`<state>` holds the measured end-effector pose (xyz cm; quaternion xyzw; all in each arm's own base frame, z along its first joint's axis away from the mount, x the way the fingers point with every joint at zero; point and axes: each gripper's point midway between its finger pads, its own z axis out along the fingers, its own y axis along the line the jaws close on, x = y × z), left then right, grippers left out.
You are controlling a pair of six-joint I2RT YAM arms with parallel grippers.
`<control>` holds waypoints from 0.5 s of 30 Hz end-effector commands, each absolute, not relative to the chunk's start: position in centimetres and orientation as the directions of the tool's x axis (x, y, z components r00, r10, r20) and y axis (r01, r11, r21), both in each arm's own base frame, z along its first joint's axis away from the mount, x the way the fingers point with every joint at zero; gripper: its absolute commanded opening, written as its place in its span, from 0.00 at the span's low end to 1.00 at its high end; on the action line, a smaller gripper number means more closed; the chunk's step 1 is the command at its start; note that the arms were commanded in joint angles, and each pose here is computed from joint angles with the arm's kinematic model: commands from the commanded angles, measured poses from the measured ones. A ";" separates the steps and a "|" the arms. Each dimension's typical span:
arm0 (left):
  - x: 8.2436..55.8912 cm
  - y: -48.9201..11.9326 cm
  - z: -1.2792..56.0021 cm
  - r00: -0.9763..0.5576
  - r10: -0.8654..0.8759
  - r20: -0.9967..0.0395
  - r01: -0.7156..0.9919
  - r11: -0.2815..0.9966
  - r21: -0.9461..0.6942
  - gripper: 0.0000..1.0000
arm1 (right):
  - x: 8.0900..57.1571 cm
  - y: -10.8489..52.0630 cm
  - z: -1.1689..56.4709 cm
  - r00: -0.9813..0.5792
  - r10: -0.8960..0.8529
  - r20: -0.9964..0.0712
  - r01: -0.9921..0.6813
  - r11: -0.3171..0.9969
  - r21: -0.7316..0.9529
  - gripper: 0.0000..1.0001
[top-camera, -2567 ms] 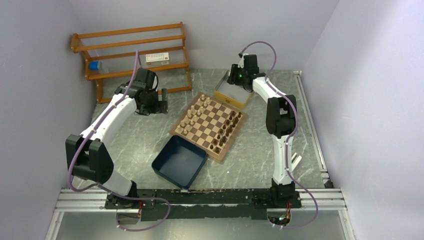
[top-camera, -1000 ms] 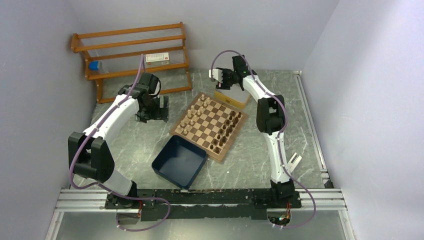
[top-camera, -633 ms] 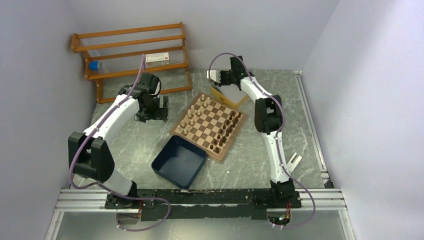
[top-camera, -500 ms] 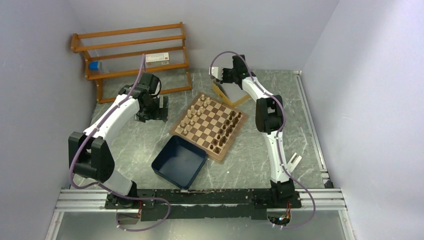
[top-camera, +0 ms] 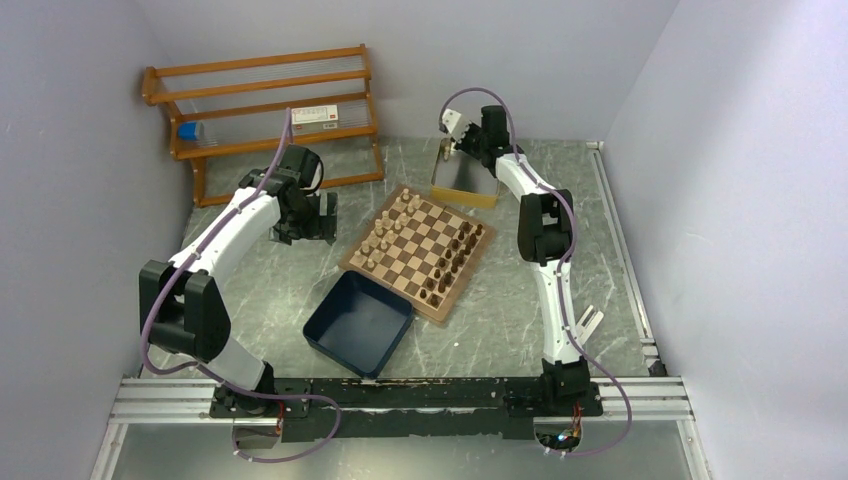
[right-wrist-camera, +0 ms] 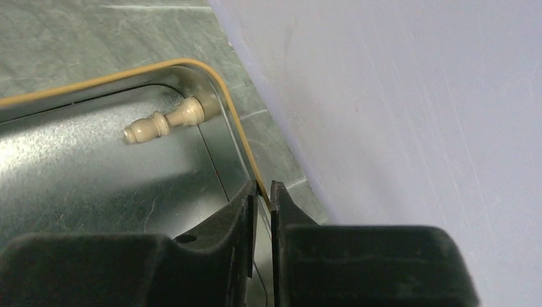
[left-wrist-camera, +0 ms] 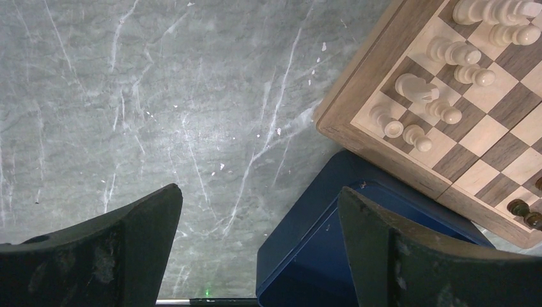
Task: Set up the chess pieces on the board
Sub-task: Adjust the storage box at the center of the board.
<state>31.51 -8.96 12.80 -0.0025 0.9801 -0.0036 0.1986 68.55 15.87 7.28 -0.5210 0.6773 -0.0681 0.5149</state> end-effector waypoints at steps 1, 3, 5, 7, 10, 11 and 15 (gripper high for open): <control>31.9 -9.3 13.5 -0.917 0.004 -0.398 0.009 1.000 -0.010 0.95 | 69.3 15.0 7.4 -0.021 -0.739 -0.674 -0.578 0.559 -0.595 0.14; 31.9 -9.3 13.5 -0.917 0.005 -0.398 0.009 1.000 -0.010 0.95 | 69.1 14.7 7.5 -0.052 -0.732 -0.679 -0.572 0.579 -0.581 0.14; 31.9 -9.3 13.5 -0.917 0.005 -0.399 0.010 1.000 -0.011 0.95 | 68.7 14.7 7.5 -0.061 -0.733 -0.677 -0.581 0.578 -0.573 0.13; 31.9 -9.3 13.4 -0.917 0.005 -0.399 0.010 1.000 -0.011 0.95 | 68.3 14.8 7.7 -0.047 -0.732 -0.680 -0.584 0.572 -0.576 0.13; 31.8 -9.4 13.4 -0.916 0.004 -0.400 0.012 1.000 -0.016 0.95 | 67.9 14.6 8.1 -0.041 -0.732 -0.680 -0.574 0.575 -0.584 0.13; 31.8 -9.4 13.5 -0.916 0.004 -0.402 0.011 1.000 -0.016 0.95 | 67.8 14.4 8.1 -0.055 -0.730 -0.681 -0.566 0.585 -0.581 0.13; 31.8 -9.3 13.4 -0.914 0.005 -0.406 0.009 1.000 -0.009 0.95 | 67.8 13.3 8.2 -0.104 -0.735 -0.670 -0.529 0.611 -0.589 0.12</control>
